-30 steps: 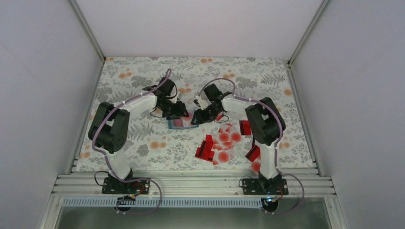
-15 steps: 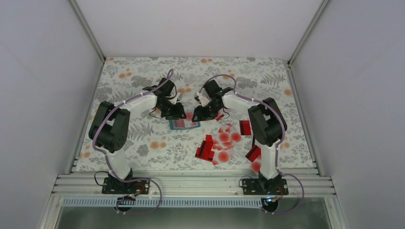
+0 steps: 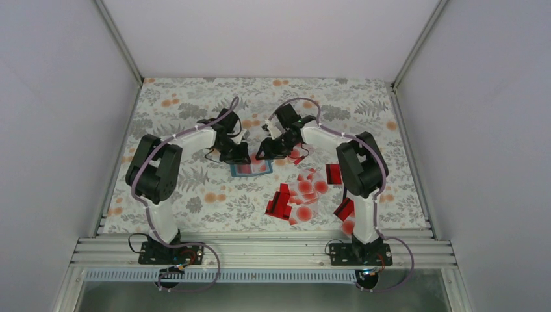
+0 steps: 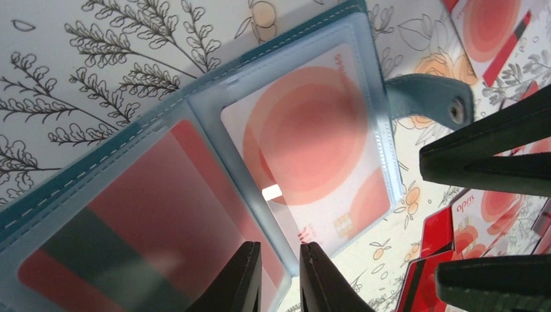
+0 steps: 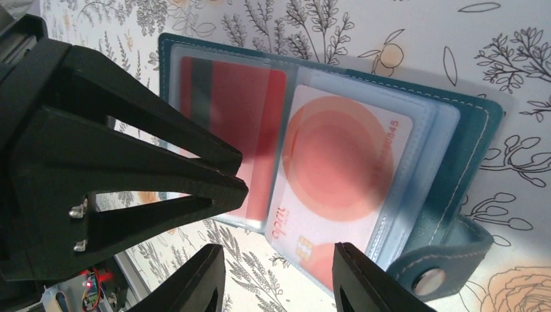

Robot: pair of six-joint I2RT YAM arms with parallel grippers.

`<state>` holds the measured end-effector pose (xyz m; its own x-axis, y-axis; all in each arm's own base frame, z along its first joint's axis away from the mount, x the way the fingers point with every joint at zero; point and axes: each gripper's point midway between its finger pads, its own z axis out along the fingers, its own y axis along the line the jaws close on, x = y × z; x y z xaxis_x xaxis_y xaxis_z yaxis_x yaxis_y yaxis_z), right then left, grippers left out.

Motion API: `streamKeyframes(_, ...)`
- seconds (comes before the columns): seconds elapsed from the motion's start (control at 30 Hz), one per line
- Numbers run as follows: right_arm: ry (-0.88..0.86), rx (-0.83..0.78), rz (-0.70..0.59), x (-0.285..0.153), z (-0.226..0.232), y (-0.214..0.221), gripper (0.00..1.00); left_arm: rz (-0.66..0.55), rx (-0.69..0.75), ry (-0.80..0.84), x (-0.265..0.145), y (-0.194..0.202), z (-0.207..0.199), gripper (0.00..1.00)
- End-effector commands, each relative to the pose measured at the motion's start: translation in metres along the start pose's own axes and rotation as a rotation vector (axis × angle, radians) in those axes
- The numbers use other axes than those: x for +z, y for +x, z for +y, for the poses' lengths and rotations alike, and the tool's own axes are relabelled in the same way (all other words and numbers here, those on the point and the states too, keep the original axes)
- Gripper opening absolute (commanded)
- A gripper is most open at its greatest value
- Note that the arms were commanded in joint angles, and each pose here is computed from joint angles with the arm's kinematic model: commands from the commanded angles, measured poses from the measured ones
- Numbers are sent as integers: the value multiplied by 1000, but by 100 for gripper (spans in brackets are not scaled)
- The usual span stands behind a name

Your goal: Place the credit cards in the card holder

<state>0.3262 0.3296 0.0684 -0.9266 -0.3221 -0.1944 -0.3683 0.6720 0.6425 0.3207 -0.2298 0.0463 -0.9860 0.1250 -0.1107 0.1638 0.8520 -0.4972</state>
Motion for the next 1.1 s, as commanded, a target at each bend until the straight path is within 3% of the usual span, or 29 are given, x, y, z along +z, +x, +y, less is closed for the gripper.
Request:
streamKeyframes(0.0,-17,37,-7,6,-5,-9,42,12,10,-7,9,-1,6,15)
streamKeyframes(0.37,-15,81,12,14,-22,-4,41,23,9,-42,14,-1,14,5)
streamKeyframes(1.07,-64,81,39,21,-21,-2,41,50,8,-12,28,-1,14,4)
